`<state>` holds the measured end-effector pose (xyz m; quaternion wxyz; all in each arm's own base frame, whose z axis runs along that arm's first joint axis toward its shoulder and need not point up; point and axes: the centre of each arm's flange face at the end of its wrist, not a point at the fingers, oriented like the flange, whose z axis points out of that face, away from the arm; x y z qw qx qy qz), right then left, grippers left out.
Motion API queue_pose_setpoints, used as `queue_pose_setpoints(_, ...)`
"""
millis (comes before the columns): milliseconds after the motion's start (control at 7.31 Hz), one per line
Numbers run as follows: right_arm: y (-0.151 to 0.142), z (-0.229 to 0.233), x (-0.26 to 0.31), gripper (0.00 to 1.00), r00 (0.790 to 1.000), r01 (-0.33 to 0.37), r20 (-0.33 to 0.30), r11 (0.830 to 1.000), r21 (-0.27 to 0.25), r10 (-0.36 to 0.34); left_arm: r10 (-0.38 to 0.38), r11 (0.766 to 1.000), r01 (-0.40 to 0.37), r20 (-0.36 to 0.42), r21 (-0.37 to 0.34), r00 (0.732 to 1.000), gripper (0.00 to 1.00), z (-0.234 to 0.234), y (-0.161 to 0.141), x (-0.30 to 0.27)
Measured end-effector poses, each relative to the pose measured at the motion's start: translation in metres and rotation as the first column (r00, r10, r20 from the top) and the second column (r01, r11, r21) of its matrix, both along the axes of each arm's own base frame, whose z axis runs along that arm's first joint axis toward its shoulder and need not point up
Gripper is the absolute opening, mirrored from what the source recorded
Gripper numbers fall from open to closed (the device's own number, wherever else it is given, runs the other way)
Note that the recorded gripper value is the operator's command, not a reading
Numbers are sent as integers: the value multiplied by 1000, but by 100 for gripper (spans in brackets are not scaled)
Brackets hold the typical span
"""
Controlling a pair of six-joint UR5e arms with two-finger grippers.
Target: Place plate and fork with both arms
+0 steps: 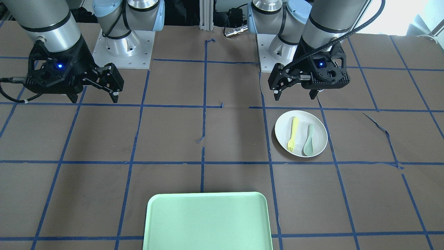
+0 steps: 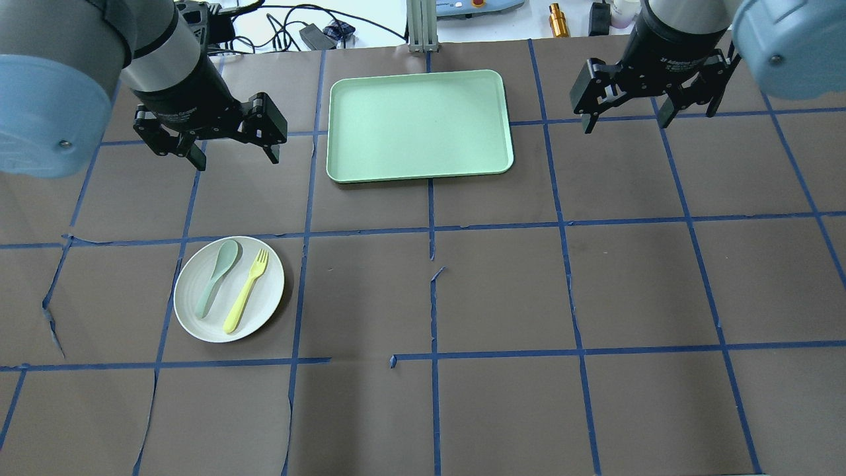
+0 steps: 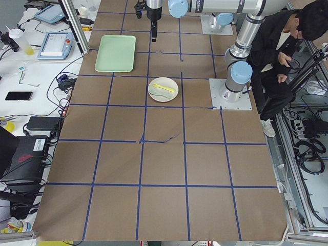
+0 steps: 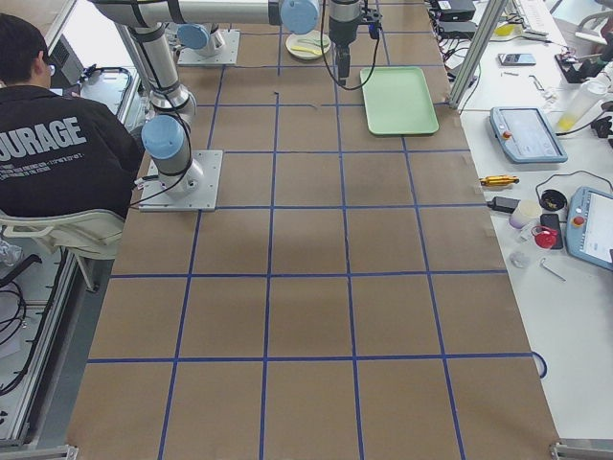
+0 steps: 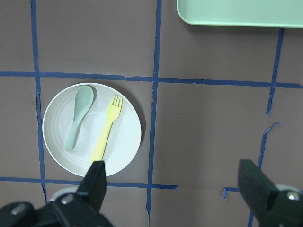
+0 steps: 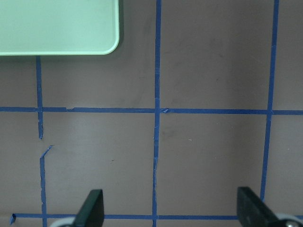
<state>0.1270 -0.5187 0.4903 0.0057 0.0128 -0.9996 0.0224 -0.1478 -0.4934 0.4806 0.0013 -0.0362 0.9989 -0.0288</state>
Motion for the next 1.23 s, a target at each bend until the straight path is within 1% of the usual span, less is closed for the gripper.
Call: queue_pose_setpoints(1231,1,3,0,100,1000,1,-3,1000,-2,-1,7,1000,-7,-2,3,1000,100,-1,1,1)
